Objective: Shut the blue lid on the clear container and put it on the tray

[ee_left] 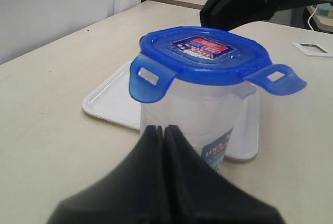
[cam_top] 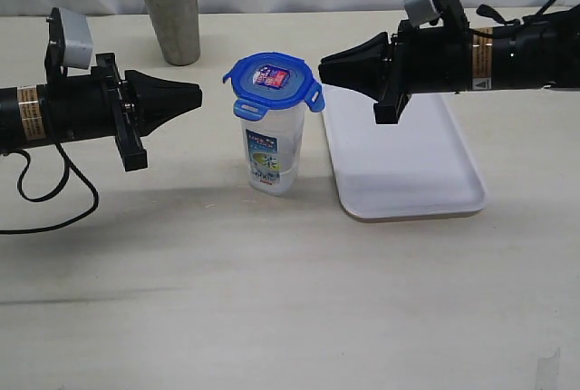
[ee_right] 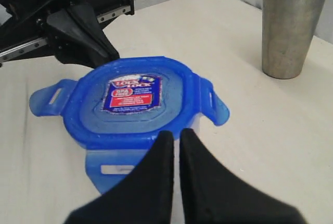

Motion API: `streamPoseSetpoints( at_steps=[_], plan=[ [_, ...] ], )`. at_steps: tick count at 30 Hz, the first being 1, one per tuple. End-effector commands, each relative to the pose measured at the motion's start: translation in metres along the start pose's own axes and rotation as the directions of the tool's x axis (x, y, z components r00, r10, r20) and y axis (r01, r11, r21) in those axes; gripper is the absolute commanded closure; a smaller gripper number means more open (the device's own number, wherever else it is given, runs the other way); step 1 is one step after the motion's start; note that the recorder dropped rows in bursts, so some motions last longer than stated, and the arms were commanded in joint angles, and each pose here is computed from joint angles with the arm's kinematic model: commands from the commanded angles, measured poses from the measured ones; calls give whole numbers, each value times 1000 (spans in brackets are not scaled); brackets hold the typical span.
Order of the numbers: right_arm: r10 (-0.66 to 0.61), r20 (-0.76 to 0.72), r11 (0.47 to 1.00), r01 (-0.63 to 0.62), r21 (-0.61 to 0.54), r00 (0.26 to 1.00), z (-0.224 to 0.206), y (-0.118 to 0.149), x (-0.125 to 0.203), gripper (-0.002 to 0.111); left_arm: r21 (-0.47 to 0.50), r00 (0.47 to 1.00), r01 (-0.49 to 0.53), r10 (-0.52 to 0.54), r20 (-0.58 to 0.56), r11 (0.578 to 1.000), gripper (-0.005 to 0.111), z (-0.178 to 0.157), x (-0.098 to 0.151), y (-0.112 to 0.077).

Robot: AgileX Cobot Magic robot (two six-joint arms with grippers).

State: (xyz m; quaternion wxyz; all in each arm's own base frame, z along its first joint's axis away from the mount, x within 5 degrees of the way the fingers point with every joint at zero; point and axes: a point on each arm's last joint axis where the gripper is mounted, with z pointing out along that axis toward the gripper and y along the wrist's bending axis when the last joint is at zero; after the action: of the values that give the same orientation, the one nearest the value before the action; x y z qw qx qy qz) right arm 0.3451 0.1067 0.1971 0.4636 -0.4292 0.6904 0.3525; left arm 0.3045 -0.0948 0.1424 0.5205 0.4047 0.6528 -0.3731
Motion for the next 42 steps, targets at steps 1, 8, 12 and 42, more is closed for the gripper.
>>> streamPoseSetpoints(
  at_steps=[1,8,12,42],
  plan=[
    [13,-22,1000,-13,-10,1000,-2,2,-2,104,-4,1000,3,-3,12,1000,107,1,-1,1],
    [29,-55,999,-28,16,998,-2,1,3,104,-4,1000,3,-3,12,1000,107,1,-1,1],
    [44,-45,999,-44,0,998,-2,3,2,104,-4,1000,3,-3,12,1000,107,1,-1,1],
    [77,-34,996,-79,-45,996,-2,10,7,104,0,1000,4,-4,10,1000,107,1,-1,0]
  ],
)
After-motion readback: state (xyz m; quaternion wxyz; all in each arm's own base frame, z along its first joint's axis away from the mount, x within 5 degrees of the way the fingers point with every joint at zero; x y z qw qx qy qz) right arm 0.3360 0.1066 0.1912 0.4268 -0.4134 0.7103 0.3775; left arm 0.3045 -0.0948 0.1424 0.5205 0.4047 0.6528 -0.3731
